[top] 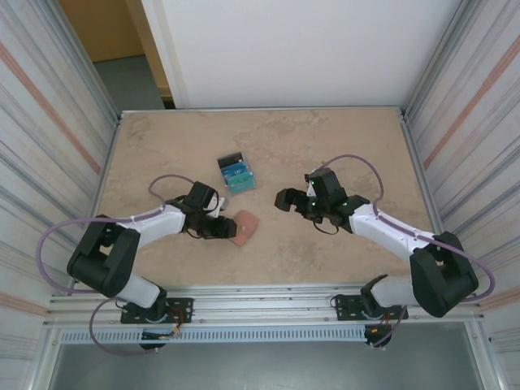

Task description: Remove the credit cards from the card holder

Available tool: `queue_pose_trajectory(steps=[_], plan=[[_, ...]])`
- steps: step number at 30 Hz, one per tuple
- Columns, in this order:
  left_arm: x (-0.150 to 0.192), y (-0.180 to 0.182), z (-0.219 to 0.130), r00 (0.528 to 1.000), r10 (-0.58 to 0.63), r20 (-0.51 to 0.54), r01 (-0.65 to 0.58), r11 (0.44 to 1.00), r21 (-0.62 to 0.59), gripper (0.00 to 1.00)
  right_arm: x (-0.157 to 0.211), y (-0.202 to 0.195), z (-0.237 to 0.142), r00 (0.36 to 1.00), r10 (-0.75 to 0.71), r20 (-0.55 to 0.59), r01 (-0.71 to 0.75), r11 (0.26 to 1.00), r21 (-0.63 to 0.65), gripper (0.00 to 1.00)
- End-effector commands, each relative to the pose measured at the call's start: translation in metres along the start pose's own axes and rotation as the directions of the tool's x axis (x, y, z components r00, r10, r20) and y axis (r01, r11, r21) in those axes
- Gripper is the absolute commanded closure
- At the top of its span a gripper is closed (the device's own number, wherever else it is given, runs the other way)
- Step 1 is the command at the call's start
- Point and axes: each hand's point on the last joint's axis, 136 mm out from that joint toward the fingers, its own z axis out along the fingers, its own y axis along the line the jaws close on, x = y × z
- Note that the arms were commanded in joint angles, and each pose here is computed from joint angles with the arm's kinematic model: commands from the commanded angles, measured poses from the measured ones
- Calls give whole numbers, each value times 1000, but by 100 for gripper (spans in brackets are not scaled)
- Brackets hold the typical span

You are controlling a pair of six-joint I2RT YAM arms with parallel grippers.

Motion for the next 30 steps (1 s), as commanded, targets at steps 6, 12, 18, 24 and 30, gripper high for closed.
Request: queue_pose_trajectory(steps=[6, 12, 18, 24, 30], plan=[[18, -11, 17, 997, -38, -63, 43, 996, 76, 82, 0, 3, 1, 1000, 4, -1, -4, 1000, 6, 1], [10, -26, 8, 994, -106, -8, 107, 986, 127, 100, 11, 4, 11, 997, 67, -39, -69, 997, -41, 3], [-6, -53, -15, 975, -186, 121, 152, 957, 245, 100, 3, 4, -1, 998, 60, 7, -60, 997, -47, 4], [-24, -71, -49, 935, -236, 265, 134, 927, 351, 100, 2, 14, -10, 996, 77, 45, -70, 988, -140, 4], [-35, -86, -81, 897, -252, 363, 83, 903, 421, 100, 1, 40, -7, 995, 88, 56, -64, 939, -337, 2]])
